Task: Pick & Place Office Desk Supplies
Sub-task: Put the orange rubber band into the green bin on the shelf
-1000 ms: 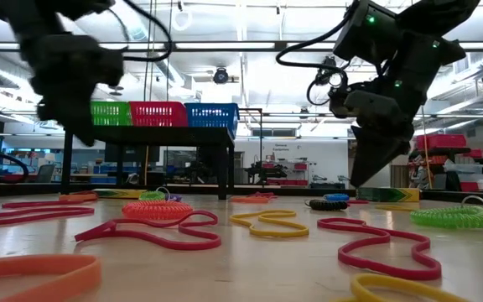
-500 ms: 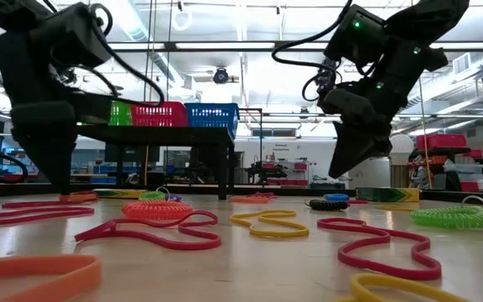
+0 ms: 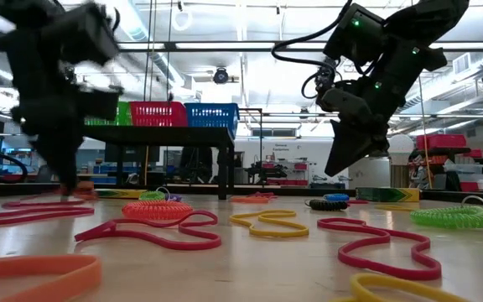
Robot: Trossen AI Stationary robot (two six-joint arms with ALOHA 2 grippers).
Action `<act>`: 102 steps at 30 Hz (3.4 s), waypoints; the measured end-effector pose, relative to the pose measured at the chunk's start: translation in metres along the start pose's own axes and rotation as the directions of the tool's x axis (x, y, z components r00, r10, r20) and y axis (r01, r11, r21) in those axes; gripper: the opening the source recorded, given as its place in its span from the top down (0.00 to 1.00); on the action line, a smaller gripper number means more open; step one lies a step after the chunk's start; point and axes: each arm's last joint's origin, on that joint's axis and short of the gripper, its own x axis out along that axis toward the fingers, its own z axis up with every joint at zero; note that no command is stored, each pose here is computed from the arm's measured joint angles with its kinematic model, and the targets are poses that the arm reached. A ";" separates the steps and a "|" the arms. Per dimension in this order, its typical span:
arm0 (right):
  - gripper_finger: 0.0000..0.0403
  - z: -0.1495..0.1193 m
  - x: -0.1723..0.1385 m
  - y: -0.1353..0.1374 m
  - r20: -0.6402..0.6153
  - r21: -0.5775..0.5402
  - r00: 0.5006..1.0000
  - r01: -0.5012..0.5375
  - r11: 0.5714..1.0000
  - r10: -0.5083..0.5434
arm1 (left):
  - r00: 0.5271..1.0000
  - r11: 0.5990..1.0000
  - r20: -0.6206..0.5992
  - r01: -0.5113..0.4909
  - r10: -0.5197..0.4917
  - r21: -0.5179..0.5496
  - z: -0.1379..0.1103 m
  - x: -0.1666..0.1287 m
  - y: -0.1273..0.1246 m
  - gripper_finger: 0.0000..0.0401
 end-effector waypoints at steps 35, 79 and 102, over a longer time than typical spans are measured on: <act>0.94 0.000 0.000 0.000 0.000 0.005 1.000 0.000 1.000 0.000 | 0.683 0.842 0.645 0.083 0.341 -0.533 0.073 -0.213 0.076 0.99; 0.94 0.004 0.000 0.002 0.054 0.014 0.999 0.001 1.000 -0.002 | 0.900 0.752 0.189 -0.195 0.392 -0.630 0.095 -0.142 0.211 0.64; 0.94 0.004 0.000 0.002 0.053 0.017 0.999 0.000 1.000 -0.001 | 0.836 0.845 0.124 -0.529 0.534 -0.073 0.106 -0.137 0.175 0.51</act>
